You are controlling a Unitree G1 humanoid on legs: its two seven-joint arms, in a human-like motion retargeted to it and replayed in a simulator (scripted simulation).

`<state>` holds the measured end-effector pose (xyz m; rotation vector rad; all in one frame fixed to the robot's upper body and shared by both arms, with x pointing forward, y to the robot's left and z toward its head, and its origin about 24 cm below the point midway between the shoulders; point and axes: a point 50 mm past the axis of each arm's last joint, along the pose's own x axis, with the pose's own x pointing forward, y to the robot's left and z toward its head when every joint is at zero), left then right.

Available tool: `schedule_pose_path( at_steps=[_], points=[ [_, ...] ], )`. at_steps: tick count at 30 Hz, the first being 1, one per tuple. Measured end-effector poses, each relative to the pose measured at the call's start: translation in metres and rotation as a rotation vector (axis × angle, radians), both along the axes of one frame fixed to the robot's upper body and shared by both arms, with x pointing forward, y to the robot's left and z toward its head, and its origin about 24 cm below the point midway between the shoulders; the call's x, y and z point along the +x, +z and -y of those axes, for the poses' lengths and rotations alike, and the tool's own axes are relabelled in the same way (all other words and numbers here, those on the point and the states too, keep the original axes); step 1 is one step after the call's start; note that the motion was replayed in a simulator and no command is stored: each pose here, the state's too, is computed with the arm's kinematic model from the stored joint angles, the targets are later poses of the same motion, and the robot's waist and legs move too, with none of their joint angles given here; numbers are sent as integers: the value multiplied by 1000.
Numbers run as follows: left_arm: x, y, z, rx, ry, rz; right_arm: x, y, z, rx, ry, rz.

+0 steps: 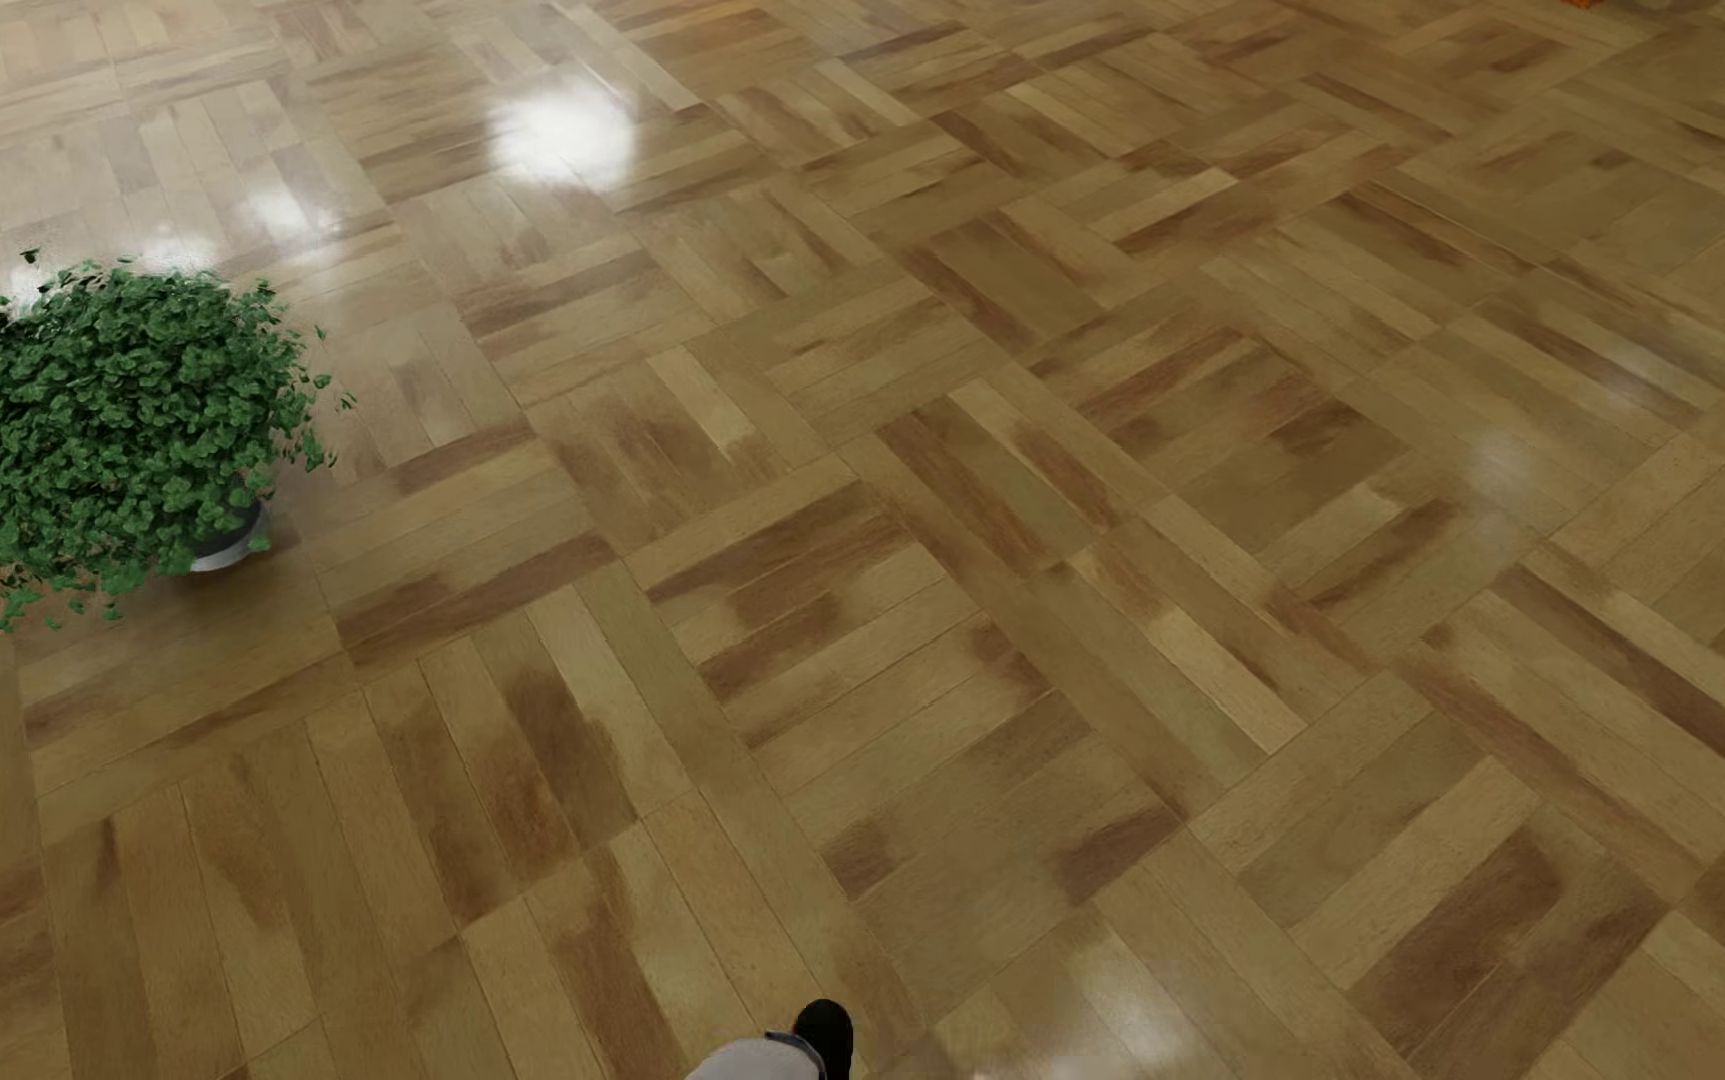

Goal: Avoid the plant

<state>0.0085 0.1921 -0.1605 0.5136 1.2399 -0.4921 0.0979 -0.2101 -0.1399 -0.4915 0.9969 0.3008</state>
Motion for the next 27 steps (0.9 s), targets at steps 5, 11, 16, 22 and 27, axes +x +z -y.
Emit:
schedule_pose_path(
  at_steps=[5, 11, 16, 22, 27],
  points=[
    [-19, -3, -3, 23, -30, -70, -7, -5, 3, 0, -80, -30],
    [49, 3, -4, 14, -8, 114, -57, -18, -1, -14, -37, -187],
    [131, 33, -15, 11, 12, 373, -87, -19, 7, -36, -68, -265],
    [87, 15, -7, -10, 95, 252, -115, -24, 15, -75, -115, -375],
    [29, -2, 1, 7, 22, 54, -58, -18, 8, -43, -32, -204]
  ],
)
